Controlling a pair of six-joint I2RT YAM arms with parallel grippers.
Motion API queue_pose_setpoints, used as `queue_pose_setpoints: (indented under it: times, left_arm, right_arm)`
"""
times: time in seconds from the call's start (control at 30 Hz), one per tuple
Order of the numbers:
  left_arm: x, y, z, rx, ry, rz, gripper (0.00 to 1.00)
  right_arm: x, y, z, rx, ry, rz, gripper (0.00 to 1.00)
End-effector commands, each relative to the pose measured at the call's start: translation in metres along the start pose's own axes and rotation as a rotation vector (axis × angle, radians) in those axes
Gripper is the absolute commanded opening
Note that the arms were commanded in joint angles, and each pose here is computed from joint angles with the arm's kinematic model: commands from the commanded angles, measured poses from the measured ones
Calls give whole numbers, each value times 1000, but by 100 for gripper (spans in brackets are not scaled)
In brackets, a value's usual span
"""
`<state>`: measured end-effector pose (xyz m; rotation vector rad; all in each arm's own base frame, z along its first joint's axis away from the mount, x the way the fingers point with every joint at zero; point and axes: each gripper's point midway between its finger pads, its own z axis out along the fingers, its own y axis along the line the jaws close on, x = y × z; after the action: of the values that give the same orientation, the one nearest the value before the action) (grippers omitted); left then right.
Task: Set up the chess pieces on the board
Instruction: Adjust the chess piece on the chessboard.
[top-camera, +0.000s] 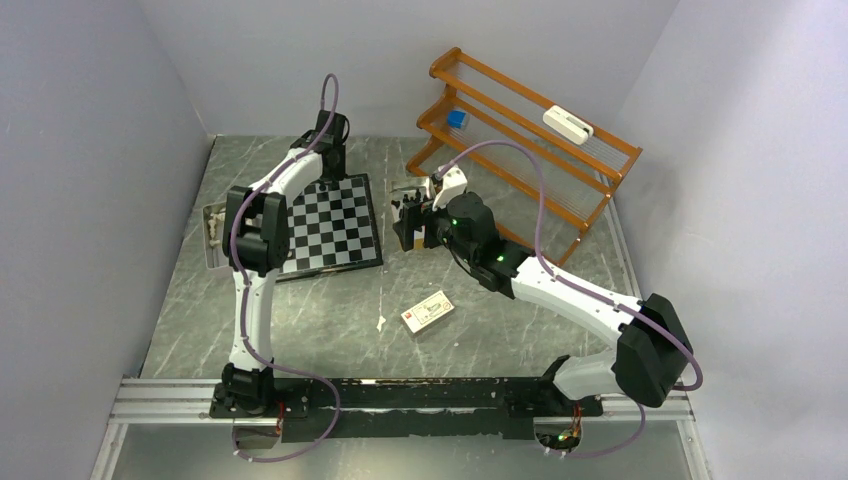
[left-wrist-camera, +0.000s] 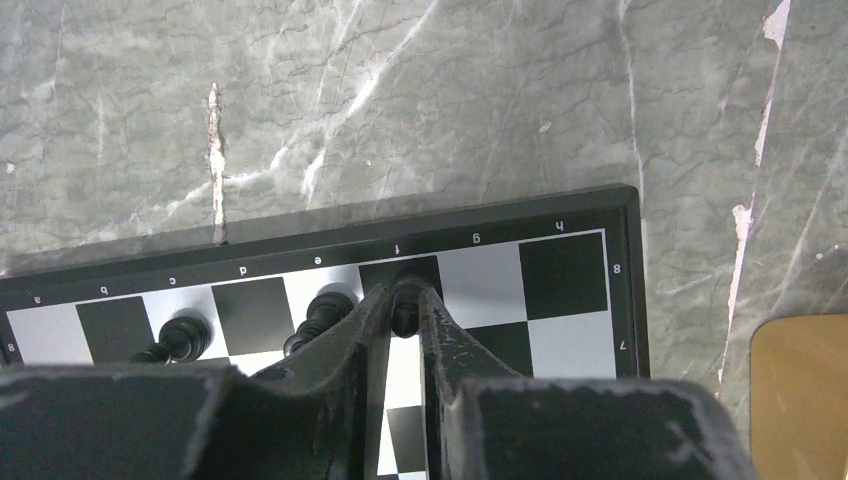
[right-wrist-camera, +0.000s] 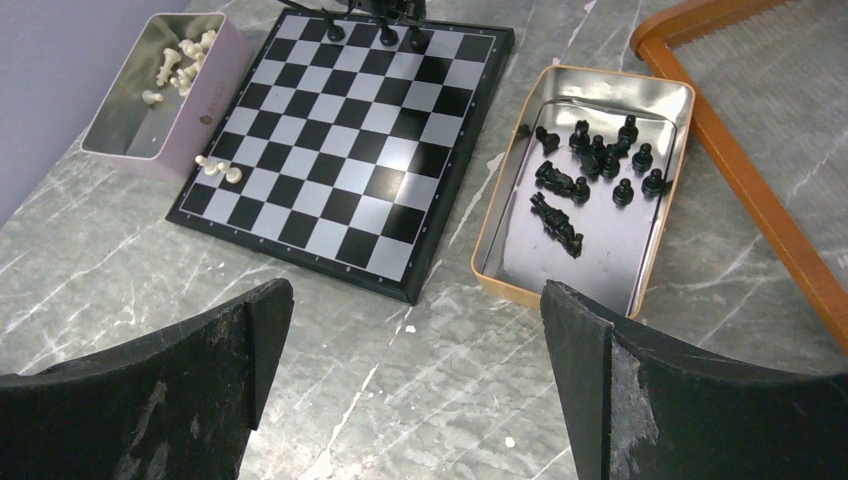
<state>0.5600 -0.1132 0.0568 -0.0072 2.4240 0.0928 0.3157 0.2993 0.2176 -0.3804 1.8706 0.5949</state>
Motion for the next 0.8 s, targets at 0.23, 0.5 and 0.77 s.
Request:
queue_pose_setpoints:
  times: [0.23, 0.5, 0.77]
  left_arm:
    - [-3, 6, -2, -24, -5, 13, 28]
    - [-28, 3, -25, 2, -58, -6, 39]
    - [-73, -8, -76, 105, -157, -55, 50]
  right_arm:
    - [-8, 4, 4, -7, -26, -5, 100]
    - [-4, 5, 8, -9, -8, -3, 100]
    - [-8, 5, 9, 6, -14, 43, 100]
